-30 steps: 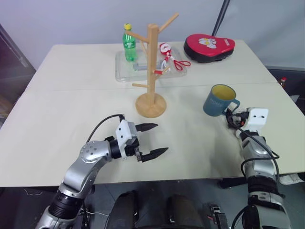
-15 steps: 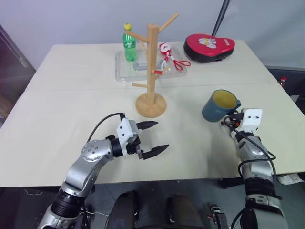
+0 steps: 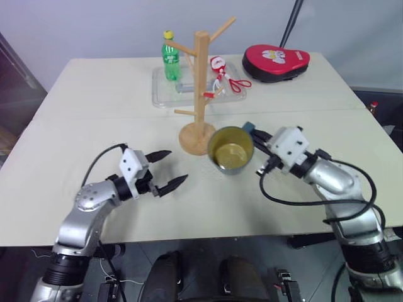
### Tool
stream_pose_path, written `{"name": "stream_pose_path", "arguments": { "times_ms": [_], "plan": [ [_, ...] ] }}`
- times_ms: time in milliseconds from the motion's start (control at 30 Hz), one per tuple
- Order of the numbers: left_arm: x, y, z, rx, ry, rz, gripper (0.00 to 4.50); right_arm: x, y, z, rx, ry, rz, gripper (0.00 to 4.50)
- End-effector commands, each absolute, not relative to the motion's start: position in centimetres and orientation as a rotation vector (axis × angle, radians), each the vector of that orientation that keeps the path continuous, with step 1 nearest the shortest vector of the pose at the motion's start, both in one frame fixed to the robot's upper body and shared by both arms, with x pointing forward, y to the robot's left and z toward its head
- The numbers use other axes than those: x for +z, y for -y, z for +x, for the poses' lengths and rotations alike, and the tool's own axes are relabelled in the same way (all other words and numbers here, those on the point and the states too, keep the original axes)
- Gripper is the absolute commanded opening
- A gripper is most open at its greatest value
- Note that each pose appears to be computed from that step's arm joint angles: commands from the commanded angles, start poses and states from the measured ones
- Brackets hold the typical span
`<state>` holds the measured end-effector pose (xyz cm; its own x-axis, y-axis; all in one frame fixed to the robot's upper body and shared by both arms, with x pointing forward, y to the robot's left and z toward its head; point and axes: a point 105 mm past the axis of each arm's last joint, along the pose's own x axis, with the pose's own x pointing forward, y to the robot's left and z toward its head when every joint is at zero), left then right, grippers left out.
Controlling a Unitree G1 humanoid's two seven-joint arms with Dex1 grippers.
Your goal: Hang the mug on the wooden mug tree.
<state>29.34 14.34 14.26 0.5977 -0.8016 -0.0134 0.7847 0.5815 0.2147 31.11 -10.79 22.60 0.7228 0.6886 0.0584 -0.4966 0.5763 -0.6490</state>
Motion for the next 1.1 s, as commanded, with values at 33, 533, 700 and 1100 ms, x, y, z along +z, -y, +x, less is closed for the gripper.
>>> {"name": "stream_pose_path", "arguments": {
  "times_ms": [33,533,700,1100],
  "plan": [
    [16.7,-15.4,29.6,-0.903,0.167,0.226,4.5,24.7,9.7,31.4,0.682,0.339,-0.68,0.02],
    [20.6,-15.7,29.1,-0.894,0.231,0.196,4.5,26.5,8.0,34.1,0.656,0.281,-0.747,0.02],
    [21.4,-15.6,28.9,-0.894,0.252,0.182,4.5,26.6,8.0,34.9,0.642,0.268,-0.754,0.02],
    [22.9,-15.1,28.2,-0.919,0.288,0.152,4.5,26.1,7.3,36.8,0.639,0.22,-0.77,0.02]
  ]
}}
